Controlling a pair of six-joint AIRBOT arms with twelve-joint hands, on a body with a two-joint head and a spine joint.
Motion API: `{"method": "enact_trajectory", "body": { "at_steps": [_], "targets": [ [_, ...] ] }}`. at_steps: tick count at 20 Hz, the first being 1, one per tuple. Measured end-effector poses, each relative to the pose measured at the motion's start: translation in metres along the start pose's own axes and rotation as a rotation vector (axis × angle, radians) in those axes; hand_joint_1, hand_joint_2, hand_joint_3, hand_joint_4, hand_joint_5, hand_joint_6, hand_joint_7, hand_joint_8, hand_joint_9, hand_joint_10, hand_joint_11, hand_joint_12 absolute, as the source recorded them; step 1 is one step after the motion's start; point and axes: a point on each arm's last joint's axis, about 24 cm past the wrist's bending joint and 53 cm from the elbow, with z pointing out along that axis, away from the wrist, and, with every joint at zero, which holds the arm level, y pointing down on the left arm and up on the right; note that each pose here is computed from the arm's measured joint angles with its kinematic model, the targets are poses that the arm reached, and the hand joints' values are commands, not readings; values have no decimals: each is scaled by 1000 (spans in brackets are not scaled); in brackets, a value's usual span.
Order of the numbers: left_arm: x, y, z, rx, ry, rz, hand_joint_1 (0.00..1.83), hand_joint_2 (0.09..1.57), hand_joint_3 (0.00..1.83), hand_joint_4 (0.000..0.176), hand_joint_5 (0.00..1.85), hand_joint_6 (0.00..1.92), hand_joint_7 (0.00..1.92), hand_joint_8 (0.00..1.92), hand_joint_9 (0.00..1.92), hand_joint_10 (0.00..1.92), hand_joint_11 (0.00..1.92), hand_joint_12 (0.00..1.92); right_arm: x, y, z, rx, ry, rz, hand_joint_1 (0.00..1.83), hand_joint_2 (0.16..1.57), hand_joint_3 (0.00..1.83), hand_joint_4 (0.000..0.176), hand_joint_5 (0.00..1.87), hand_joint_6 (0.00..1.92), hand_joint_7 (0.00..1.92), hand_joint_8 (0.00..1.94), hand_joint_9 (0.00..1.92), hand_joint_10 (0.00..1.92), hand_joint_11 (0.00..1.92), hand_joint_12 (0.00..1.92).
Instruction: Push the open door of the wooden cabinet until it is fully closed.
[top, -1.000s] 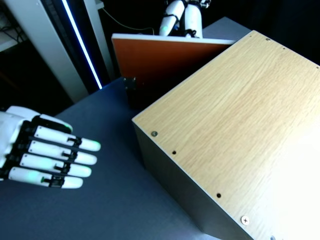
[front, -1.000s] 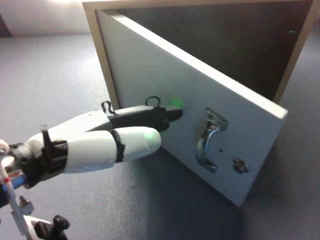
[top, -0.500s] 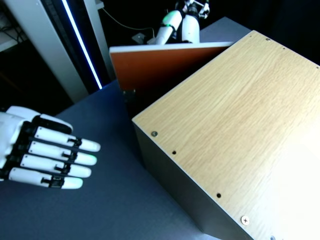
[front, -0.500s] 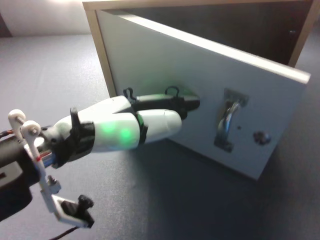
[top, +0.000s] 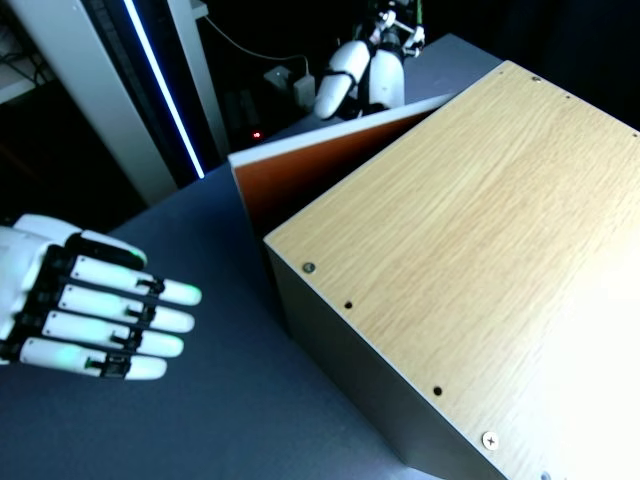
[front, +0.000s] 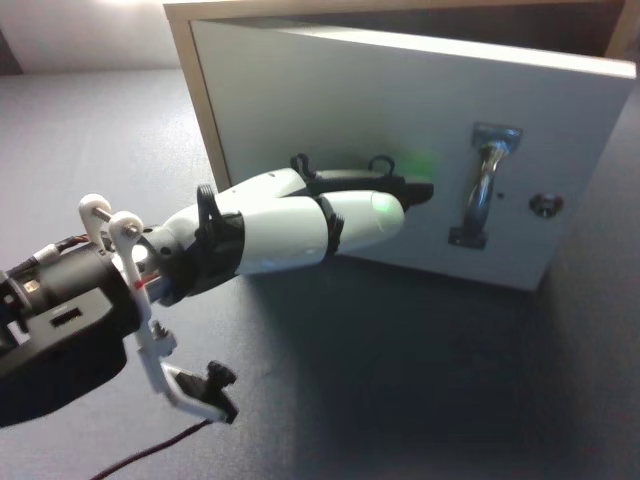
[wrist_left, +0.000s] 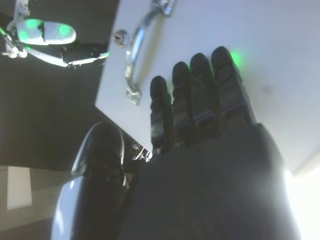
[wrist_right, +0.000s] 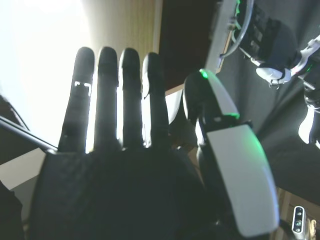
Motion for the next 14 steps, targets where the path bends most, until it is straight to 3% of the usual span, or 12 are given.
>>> {"method": "enact_trajectory", "body": {
  "at_steps": [1, 3, 4, 7, 10, 11, 14],
  "targets": [
    [-3, -2, 4, 7, -6, -6, 0, 1446, 1, 127, 292, 0, 288, 0, 275, 9, 224, 163, 0, 0, 0, 1, -1, 1, 584, 1448, 0, 0, 510, 1, 511, 1, 422, 0, 104, 748],
    [-7, -3, 12, 16, -16, -16, 0, 1474, 3, 70, 342, 4, 323, 2, 296, 4, 207, 172, 1, 0, 0, -1, 1, 0, 585, 1443, 0, 0, 519, 0, 517, 1, 417, 1, 84, 790],
    [-8, -4, 15, 19, -20, -22, 0, 1484, 6, 57, 346, 2, 332, 3, 307, 6, 206, 175, 1, -1, 0, 1, 1, 1, 567, 1440, 0, 0, 524, 1, 520, 1, 421, 2, 88, 800],
    [-15, -2, 18, 17, -44, -51, 25, 1496, 3, 48, 364, 3, 351, 4, 309, 2, 196, 190, 0, -1, 0, 2, -1, 2, 539, 1439, 1, 0, 535, 3, 523, 2, 435, 5, 102, 817],
    [-22, -2, 18, 19, -62, -65, 0, 1461, 1, 86, 335, 1, 346, 4, 316, 4, 25, 541, 0, -1, 0, 1, -1, 4, 540, 1445, 0, 0, 522, 0, 509, 3, 422, 0, 57, 879],
    [-23, -3, 18, 20, -63, -62, 0, 1440, 0, 107, 300, 0, 339, 0, 317, 0, 2, 554, 0, -1, 0, 1, -1, 4, 536, 1440, 0, 0, 527, 2, 518, 5, 430, 3, 71, 882],
    [-27, -9, 20, 32, -69, -61, 0, 1417, 0, 108, 333, 12, 333, 4, 317, 11, 0, 484, 0, -1, 0, 1, -1, 7, 552, 1450, 0, 0, 508, 0, 503, 1, 428, 2, 108, 764]
  ]
}}
